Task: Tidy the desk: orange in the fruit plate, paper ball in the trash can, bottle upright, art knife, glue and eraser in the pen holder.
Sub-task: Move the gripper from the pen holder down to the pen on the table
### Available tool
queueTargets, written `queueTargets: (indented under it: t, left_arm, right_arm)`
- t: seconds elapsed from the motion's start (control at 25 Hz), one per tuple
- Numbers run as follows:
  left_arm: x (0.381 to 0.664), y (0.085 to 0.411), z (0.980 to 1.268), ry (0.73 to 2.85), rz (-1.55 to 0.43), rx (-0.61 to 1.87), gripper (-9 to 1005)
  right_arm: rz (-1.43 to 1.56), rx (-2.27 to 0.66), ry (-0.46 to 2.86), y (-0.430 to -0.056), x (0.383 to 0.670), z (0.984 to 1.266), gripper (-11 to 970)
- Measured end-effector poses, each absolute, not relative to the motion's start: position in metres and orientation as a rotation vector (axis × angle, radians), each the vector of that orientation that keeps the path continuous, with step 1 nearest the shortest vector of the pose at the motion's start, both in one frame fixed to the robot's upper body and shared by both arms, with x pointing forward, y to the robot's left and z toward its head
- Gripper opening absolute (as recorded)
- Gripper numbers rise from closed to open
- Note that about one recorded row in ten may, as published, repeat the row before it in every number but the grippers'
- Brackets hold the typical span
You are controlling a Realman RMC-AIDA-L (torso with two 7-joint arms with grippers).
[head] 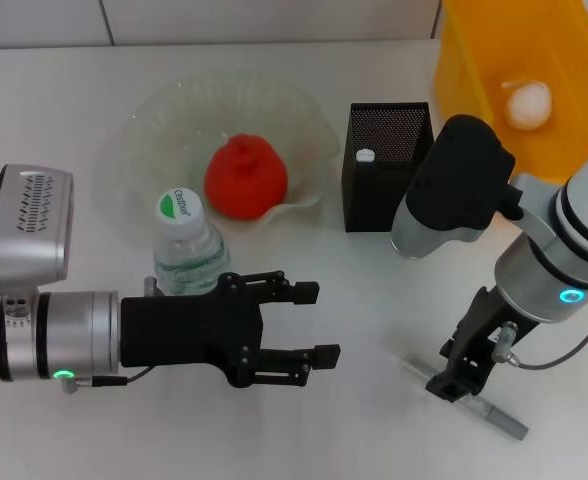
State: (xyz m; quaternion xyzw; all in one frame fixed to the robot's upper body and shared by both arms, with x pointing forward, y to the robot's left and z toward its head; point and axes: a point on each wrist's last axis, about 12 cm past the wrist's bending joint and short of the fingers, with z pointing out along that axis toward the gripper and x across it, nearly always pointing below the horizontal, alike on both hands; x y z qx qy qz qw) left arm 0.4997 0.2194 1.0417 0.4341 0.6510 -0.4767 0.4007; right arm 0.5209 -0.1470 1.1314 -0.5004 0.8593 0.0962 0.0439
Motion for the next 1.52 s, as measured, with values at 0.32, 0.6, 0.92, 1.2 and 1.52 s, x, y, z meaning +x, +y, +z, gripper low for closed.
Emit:
queueTargets:
  t: [0.32, 0.6, 0.92, 1.2, 1.52]
  left_arm:
    - [0.5, 0.2191, 1.0419, 1.644, -1.204, 1.102, 800]
    - [0.4994, 0.2192, 1.0403, 1.652, -1.197, 1.1, 800]
    - [0.4994, 0.2191, 1.04, 1.654, -1.196, 1.101, 800]
    - [0.4995, 0.219, 1.0401, 1.652, -1.194, 1.103, 800]
    - [0.4988, 0.2193, 1.0393, 1.65, -1.19, 1.102, 800]
  right_arm:
    - [0.282, -1.528, 2.637, -0.1452, 0.52, 1.1304, 352]
    - [0.229, -1.526, 2.664, -0.1434, 0.5194, 1.1257, 339]
    - [0.22, -1.522, 2.667, -0.1435, 0.5198, 1.1247, 299]
    - [0.22, -1.52, 2.666, -0.1433, 0.52, 1.1247, 243]
    - [0.219, -1.521, 2.668, -0.1435, 0.5198, 1.124, 147]
